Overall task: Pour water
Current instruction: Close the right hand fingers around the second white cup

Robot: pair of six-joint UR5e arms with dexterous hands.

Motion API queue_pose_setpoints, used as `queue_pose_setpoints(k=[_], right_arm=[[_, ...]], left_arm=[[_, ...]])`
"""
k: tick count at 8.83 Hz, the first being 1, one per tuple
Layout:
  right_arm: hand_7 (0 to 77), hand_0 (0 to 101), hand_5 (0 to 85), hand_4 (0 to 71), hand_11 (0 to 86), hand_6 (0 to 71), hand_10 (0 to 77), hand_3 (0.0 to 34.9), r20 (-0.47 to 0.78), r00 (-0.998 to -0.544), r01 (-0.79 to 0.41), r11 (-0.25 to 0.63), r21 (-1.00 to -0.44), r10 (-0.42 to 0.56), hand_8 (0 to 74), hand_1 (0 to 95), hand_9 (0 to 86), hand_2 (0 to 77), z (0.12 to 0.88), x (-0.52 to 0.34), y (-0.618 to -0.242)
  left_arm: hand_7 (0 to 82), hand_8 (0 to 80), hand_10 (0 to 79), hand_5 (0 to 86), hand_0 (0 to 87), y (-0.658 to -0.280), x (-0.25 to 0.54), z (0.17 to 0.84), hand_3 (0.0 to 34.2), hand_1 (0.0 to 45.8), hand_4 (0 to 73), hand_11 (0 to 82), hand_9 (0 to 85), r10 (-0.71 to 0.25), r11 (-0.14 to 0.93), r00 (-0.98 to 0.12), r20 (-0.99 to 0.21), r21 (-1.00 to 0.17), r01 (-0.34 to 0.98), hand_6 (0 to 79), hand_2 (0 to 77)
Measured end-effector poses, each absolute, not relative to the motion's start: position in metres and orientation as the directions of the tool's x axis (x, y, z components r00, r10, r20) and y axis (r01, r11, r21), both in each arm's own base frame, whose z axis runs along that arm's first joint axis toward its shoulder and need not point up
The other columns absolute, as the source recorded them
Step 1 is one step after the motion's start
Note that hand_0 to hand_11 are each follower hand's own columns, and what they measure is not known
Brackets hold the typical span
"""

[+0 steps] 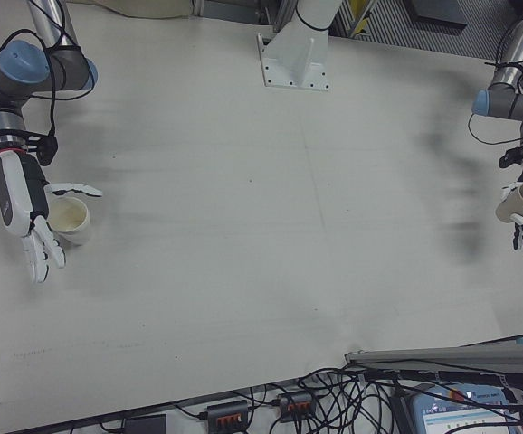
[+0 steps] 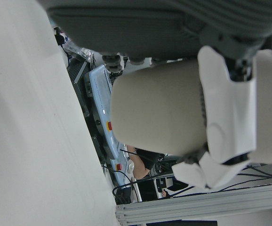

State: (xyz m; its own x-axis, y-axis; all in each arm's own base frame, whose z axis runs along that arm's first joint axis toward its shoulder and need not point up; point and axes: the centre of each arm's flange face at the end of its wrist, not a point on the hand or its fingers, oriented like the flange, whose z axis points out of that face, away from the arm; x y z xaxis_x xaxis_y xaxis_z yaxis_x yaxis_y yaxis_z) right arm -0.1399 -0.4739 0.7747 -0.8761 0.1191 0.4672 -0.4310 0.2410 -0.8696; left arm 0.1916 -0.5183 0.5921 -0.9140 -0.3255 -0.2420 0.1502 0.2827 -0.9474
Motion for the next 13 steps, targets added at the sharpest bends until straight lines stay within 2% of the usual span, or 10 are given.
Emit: queue_pose_setpoints(k=[3,7,8,10,13], right_arm=[[0.5,46,0.5,0.0,1.6,0.5,0.5,8.9,0.360,-0.926,-0.335,0.193,-0.922,0.114,0.5,14.2,0.5,17.5,0.784,-0.131,-0.467],[0.5,45,0.5,0.0,3.3,0.5,0.5,8.6,0.336,-0.936,-0.317,0.173,-0.933,0.099,0.5,13.1,0.5,18.0,0.823,-0.124,-0.457],[0.5,46,0.5,2.2,2.2,0.5,0.5,8.2,0.335,-0.938,-0.317,0.168,-0.933,0.093,0.5,13.6,0.5,16.9,0.831,-0.122,-0.455],[0.5,48,0.5,3.8,2.2,0.5,0.5,8.1,0.330,-0.940,-0.313,0.171,-0.934,0.084,0.0,16.9,0.5,14.7,0.833,-0.122,-0.455],[0.5,48,0.5,3.8,1.1,0.5,0.5,7.4,0.338,-0.936,-0.317,0.180,-0.931,0.097,0.5,16.9,0.5,14.7,0.830,-0.130,-0.454]], left_arm=[[1.6,0.0,3.3,47.5,53.5,-0.518,0.192,0.592,0.1,24.5,31.1,6.5,0.5,-0.326,0.281,-0.913,-0.244,-0.947,0.152,0.0,39.8],[2.2,0.0,3.3,47.5,53.7,-0.518,0.191,0.593,0.0,24.5,31.1,6.5,0.5,-0.325,0.280,-0.913,-0.244,-0.948,0.154,0.0,39.8],[2.2,0.0,3.3,47.5,53.6,-0.518,0.191,0.592,0.0,24.5,31.1,6.5,0.5,-0.325,0.281,-0.914,-0.244,-0.947,0.153,0.0,39.8],[2.2,0.0,1.6,47.5,53.5,-0.518,0.191,0.590,0.0,24.5,31.1,6.5,0.5,-0.325,0.284,-0.914,-0.243,-0.947,0.151,0.0,39.8],[1.6,0.0,2.2,47.5,52.9,-0.518,0.191,0.589,0.1,24.5,31.1,6.5,0.5,-0.323,0.285,-0.915,-0.242,-0.947,0.150,0.0,40.4]])
